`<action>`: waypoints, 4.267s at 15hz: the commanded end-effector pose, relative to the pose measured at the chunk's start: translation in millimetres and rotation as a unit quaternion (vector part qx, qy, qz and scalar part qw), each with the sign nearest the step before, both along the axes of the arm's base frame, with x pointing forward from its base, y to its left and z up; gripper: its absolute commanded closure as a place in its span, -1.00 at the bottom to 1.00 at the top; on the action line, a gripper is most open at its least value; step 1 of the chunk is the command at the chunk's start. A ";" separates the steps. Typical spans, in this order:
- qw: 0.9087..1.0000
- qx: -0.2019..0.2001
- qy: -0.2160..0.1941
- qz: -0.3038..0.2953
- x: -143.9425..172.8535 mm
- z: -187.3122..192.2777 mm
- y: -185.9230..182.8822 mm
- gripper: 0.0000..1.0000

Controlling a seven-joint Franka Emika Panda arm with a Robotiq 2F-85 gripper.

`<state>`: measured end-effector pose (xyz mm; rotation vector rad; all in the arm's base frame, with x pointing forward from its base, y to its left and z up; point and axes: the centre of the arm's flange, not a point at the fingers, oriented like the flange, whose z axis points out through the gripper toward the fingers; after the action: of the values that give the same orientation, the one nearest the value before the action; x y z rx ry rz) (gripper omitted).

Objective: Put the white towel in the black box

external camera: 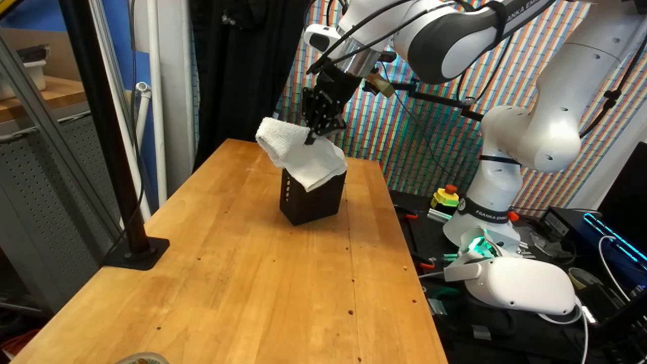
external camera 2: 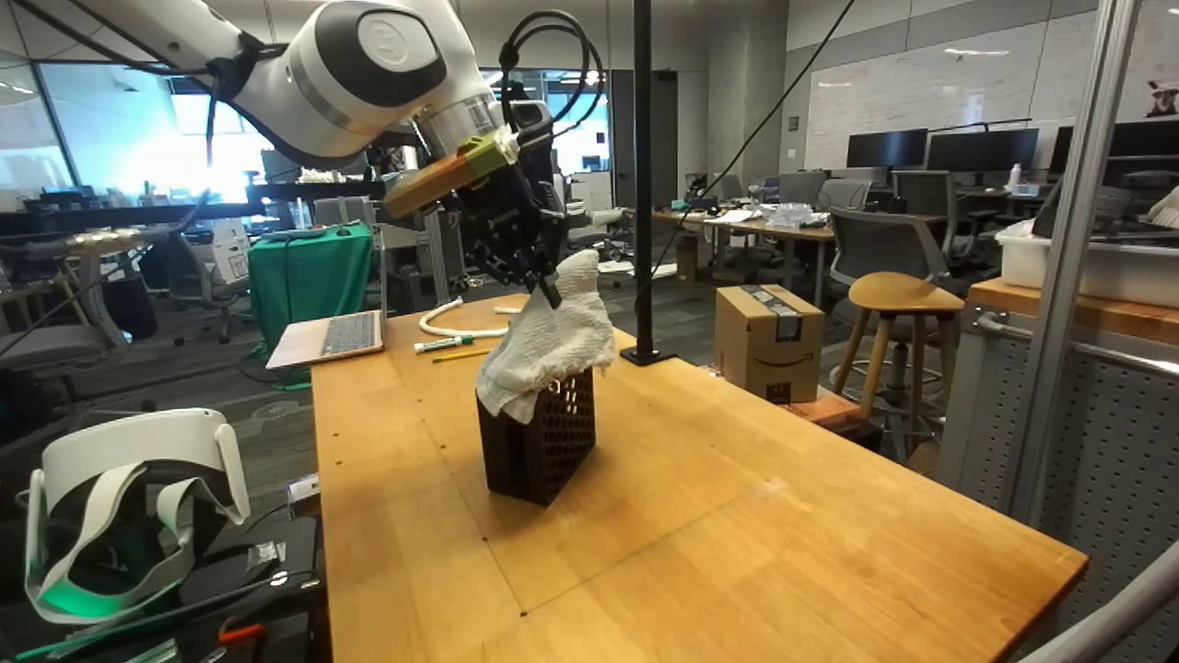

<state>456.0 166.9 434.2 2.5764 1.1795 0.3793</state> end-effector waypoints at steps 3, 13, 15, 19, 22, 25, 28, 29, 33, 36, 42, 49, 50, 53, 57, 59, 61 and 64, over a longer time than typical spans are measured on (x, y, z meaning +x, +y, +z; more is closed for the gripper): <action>1.000 -0.020 0.020 0.006 11.3 -22.1 -15.1 0.82; 0.955 -0.111 0.103 0.254 -29.6 -12.3 -38.5 0.80; 0.938 -0.113 0.126 0.302 -33.2 -14.5 -39.9 0.80; 0.905 -0.090 0.170 0.378 -38.4 -24.1 -30.1 0.80; 0.882 -0.078 0.208 0.416 -44.3 -35.5 -17.8 0.80; 0.869 -0.083 0.234 0.428 -46.6 -45.6 -12.0 0.80; 0.866 -0.088 0.251 0.423 -42.8 -54.0 -10.6 0.80; 0.866 -0.089 0.255 0.422 -42.3 -56.5 -10.0 0.80; 0.865 -0.090 0.265 0.417 -40.1 -66.9 -3.1 0.80; 0.868 -0.097 0.267 0.408 -35.5 -73.9 11.6 0.80; 0.892 -0.133 0.273 0.335 -3.4 -100.2 42.8 0.79; 0.901 -0.068 0.351 0.248 20.6 -107.4 76.1 0.79; 0.898 -0.047 0.364 0.241 17.8 -104.4 86.2 0.79; 0.898 0.026 0.387 0.207 -3.1 -89.1 125.8 0.79; 0.921 0.101 0.354 0.130 -32.3 -76.0 168.2 0.19; 0.932 0.129 0.324 0.101 -39.8 -73.5 178.6 0.23; 0.944 0.146 0.285 0.076 -41.2 -74.6 179.4 -0.03; 0.959 0.156 0.233 0.037 -37.6 -78.6 170.1 -0.23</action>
<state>427.9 350.8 358.0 2.9656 1.6205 -0.2016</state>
